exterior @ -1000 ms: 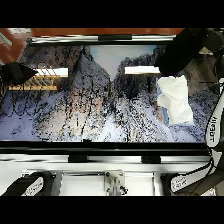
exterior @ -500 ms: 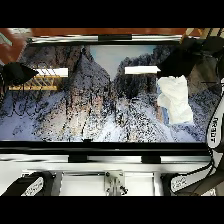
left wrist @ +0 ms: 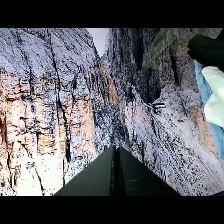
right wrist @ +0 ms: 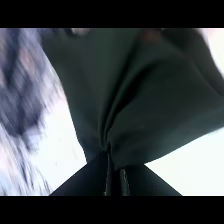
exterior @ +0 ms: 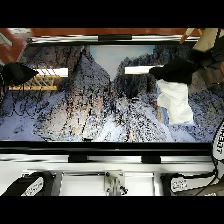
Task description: Fold the shirts.
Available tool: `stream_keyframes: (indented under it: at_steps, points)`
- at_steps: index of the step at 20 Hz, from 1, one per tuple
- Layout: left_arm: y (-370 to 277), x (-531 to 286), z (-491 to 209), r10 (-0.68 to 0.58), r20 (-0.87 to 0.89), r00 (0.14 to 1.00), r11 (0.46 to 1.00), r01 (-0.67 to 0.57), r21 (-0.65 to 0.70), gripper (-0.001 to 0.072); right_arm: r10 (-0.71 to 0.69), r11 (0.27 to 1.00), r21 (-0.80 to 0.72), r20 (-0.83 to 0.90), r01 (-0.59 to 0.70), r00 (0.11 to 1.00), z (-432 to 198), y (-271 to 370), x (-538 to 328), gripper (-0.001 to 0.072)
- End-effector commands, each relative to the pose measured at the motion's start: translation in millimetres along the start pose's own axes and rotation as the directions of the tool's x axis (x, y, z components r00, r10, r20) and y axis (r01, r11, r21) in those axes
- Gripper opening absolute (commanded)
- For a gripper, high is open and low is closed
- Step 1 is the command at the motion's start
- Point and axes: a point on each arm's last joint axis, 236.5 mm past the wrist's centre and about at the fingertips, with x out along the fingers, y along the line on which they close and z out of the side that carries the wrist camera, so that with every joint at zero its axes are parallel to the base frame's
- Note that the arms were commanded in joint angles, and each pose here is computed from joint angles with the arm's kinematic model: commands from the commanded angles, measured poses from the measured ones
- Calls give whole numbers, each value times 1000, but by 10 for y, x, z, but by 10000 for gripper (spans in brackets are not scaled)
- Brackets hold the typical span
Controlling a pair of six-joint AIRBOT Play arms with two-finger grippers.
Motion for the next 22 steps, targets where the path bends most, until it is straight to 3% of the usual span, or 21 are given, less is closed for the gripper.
stream_keyframes:
  at_steps: [1,6,11,13,14,16,17,20,22]
  points:
    - [2,3,-2,0,-1,1000,1000,0,0,34,-101,988,76,-321,132,942,-781,-244,-83,64]
    - [-84,30,-41,-18,-15,1000,999,19,36,34,-83,959,198,-486,202,870,-1219,-227,-63,64]
    - [-294,90,-126,-62,-44,997,993,66,97,34,-26,945,249,-589,212,808,-1563,-136,112,64]
    - [-306,93,-132,-64,-45,997,993,68,99,34,-64,938,228,-625,261,778,-1698,-245,168,65]
    - [-306,93,-132,-64,-45,997,993,68,99,34,-114,928,205,-639,311,761,-1761,-372,193,98]
    - [-304,93,-131,-64,-45,997,993,68,99,34,-190,925,129,-655,356,731,-1832,-572,188,533]
    - [-304,93,-131,-63,-45,997,993,68,99,34,-206,934,94,-647,344,734,-1807,-628,159,540]
    - [-176,106,-152,-7,-54,999,992,14,127,33,-354,882,71,-550,465,756,-1530,-1015,-154,540]
    - [-18,152,-172,56,-67,996,987,-45,156,32,-437,849,122,-385,514,813,-1056,-1258,-496,538]
